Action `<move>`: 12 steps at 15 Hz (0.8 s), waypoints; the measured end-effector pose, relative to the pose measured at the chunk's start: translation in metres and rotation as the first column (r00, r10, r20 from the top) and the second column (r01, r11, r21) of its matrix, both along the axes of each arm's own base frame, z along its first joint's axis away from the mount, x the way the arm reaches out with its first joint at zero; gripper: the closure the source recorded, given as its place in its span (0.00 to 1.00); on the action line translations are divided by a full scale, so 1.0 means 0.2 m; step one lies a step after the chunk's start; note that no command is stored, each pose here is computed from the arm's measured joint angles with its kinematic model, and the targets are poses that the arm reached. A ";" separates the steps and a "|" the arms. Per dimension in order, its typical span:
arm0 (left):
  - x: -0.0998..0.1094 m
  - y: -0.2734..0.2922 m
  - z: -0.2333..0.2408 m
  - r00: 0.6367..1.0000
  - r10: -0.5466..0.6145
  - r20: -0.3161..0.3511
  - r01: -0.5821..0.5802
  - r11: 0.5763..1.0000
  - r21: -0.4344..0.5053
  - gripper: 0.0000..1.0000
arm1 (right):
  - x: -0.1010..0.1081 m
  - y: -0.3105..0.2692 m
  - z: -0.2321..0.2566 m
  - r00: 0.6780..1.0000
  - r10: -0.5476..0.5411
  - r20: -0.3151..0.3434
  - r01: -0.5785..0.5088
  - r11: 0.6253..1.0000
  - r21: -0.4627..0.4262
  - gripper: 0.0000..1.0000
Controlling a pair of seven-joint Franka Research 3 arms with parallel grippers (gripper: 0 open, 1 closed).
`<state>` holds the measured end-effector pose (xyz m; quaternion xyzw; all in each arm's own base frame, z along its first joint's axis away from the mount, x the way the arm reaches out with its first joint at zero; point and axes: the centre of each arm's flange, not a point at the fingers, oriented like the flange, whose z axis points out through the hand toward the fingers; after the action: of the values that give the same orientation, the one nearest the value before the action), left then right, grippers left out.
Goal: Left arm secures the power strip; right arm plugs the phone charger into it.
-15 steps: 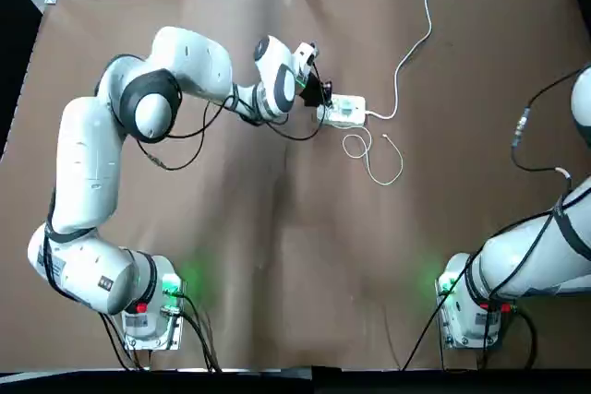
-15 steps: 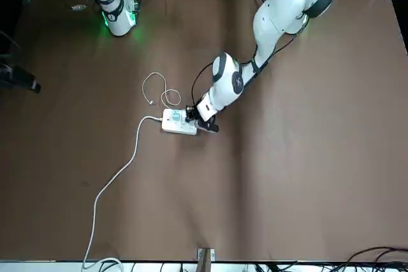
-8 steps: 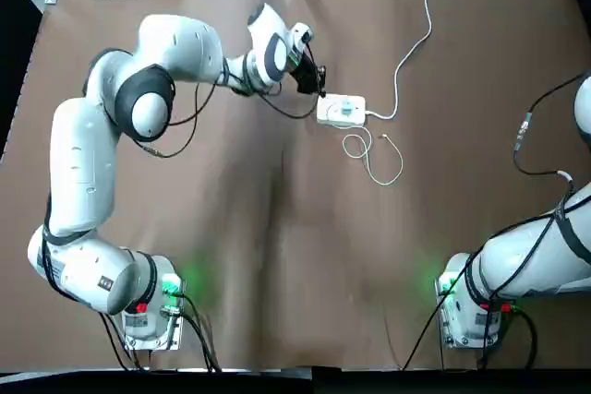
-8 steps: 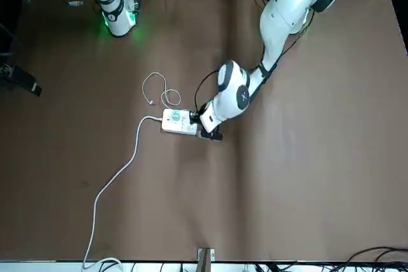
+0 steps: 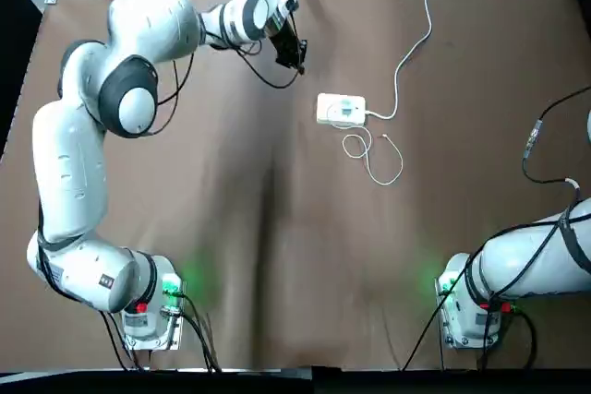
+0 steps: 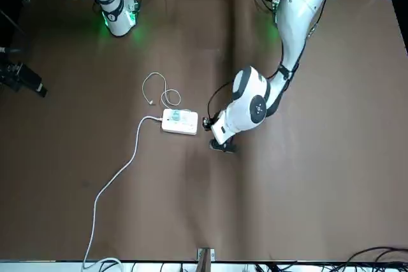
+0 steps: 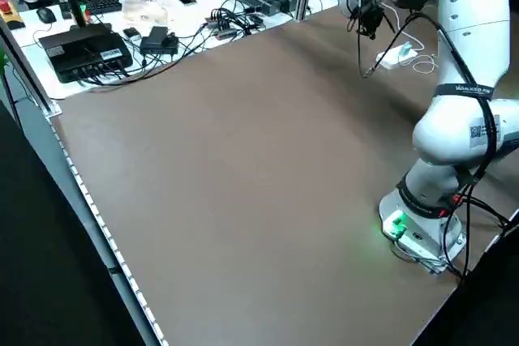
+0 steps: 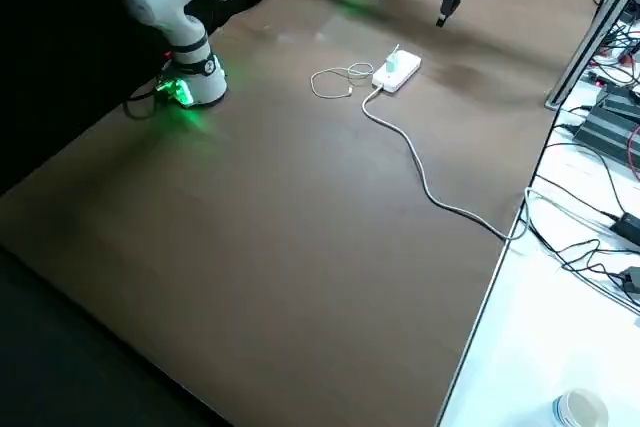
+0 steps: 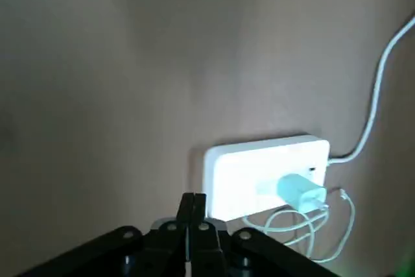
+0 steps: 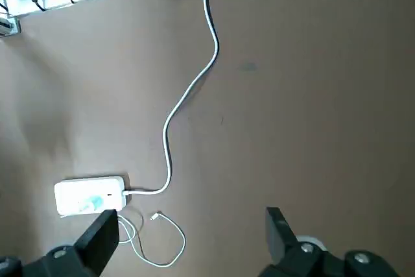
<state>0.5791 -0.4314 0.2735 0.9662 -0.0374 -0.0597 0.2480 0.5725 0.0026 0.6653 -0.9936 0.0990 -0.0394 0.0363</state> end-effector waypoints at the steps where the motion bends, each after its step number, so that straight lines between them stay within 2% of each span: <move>1: 0.03 0.05 0.05 1.000 -0.009 0.016 0.009 1.000 0.026 0.99 | -0.01 0.00 0.01 1.000 0.001 0.003 -0.001 1.000 -0.002 0.00; 4: 0.11 0.22 0.21 0.997 -0.038 0.065 0.030 0.993 0.118 0.99 | -0.01 0.00 -0.03 0.999 0.045 -0.017 -0.045 0.998 -0.054 0.00; 5: 0.16 0.33 0.32 0.994 -0.041 0.099 0.024 0.985 0.169 0.99 | -0.01 0.08 -0.09 0.993 0.107 -0.045 -0.111 0.987 -0.118 0.00; 6: 0.19 0.39 0.37 0.992 -0.035 0.118 0.012 0.982 0.188 0.99 | -0.01 0.12 -0.12 0.988 0.146 -0.054 -0.152 0.979 -0.135 0.00; 9: 0.26 0.62 0.56 0.987 -0.022 0.160 -0.021 0.964 0.267 0.99 | 0.00 0.15 -0.14 0.972 0.229 -0.055 -0.235 0.961 -0.149 0.00; 12: 0.27 0.85 0.79 0.981 -0.051 0.187 -0.031 0.911 0.412 0.99 | 0.00 0.14 -0.15 0.977 0.206 -0.053 -0.211 0.971 -0.116 0.00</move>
<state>0.6337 -0.2610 0.4310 0.9977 -0.0529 0.0270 0.0329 0.5727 0.0314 0.6351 -0.9995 -0.0076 -0.0209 -0.0219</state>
